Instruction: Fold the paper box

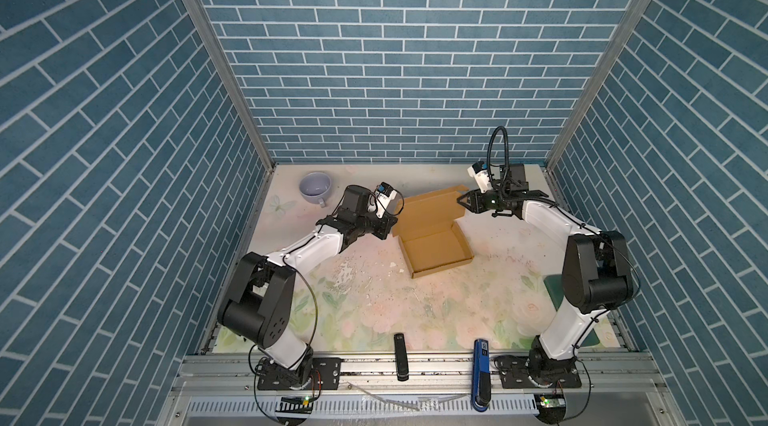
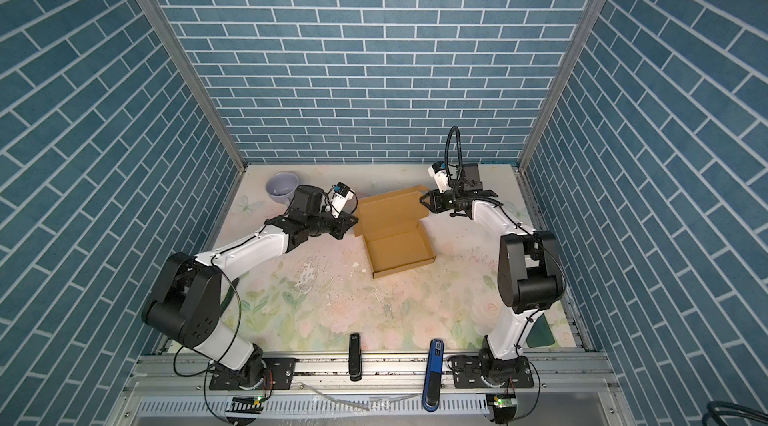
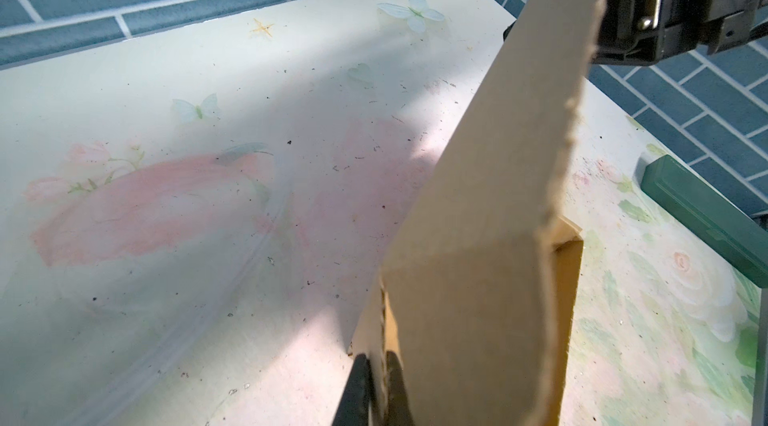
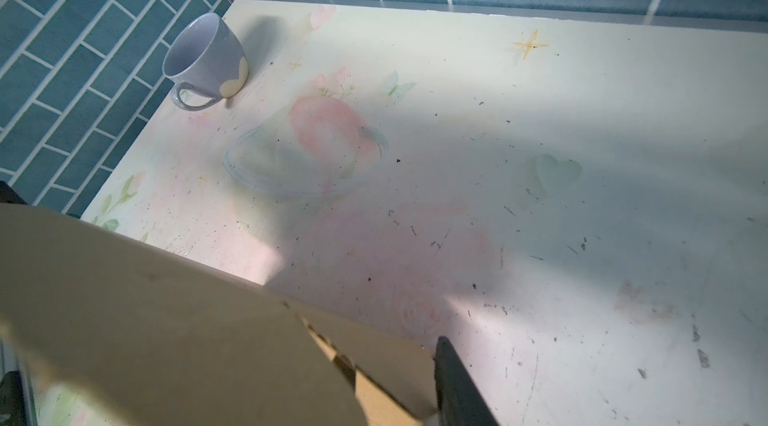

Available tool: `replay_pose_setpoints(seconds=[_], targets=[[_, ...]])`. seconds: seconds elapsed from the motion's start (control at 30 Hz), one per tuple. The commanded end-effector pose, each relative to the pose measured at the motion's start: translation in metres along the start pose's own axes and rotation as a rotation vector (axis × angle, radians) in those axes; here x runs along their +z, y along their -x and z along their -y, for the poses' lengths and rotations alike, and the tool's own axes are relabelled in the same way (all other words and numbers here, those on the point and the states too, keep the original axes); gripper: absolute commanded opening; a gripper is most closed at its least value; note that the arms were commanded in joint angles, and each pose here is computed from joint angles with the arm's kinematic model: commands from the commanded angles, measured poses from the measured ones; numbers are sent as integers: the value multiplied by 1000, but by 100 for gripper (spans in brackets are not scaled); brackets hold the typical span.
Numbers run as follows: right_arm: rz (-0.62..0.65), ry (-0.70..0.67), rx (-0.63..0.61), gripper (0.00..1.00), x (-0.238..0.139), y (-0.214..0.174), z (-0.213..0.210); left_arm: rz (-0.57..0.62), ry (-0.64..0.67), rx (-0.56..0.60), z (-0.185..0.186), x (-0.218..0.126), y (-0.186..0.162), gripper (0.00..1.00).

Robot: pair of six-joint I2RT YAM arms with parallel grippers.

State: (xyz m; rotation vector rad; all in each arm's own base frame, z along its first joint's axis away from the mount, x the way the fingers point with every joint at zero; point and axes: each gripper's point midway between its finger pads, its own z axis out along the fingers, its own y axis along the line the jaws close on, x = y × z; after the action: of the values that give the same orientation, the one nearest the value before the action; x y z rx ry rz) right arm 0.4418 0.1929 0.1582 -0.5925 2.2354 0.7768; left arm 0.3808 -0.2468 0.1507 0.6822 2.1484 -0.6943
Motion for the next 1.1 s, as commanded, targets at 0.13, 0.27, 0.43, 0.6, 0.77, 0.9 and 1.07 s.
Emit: replay_pose_setpoints(seconds=[0.13, 0.27, 0.43, 0.6, 0.77, 0.9, 1.07], targets=[[26, 22, -52, 26, -10, 12, -19, 30, 22, -13, -8, 4, 14, 11], [13, 28, -56, 23, -11, 7, -28, 34, 24, -26, -9, 5, 16, 13], [0, 23, -73, 19, -11, 2, -39, 22, 48, -40, -12, 5, 18, 18], [-9, 6, -87, 15, -14, -3, -45, 16, 67, -43, -14, 1, 22, 20], [-13, -6, -86, 16, -19, -8, -48, 6, 86, -47, -15, -3, 24, 20], [-20, -25, -83, 16, -20, -10, -49, 5, 90, -54, -16, -3, 26, 19], [-48, -66, -94, 13, -18, -19, -53, 12, 106, -82, -19, -3, 32, 16]])
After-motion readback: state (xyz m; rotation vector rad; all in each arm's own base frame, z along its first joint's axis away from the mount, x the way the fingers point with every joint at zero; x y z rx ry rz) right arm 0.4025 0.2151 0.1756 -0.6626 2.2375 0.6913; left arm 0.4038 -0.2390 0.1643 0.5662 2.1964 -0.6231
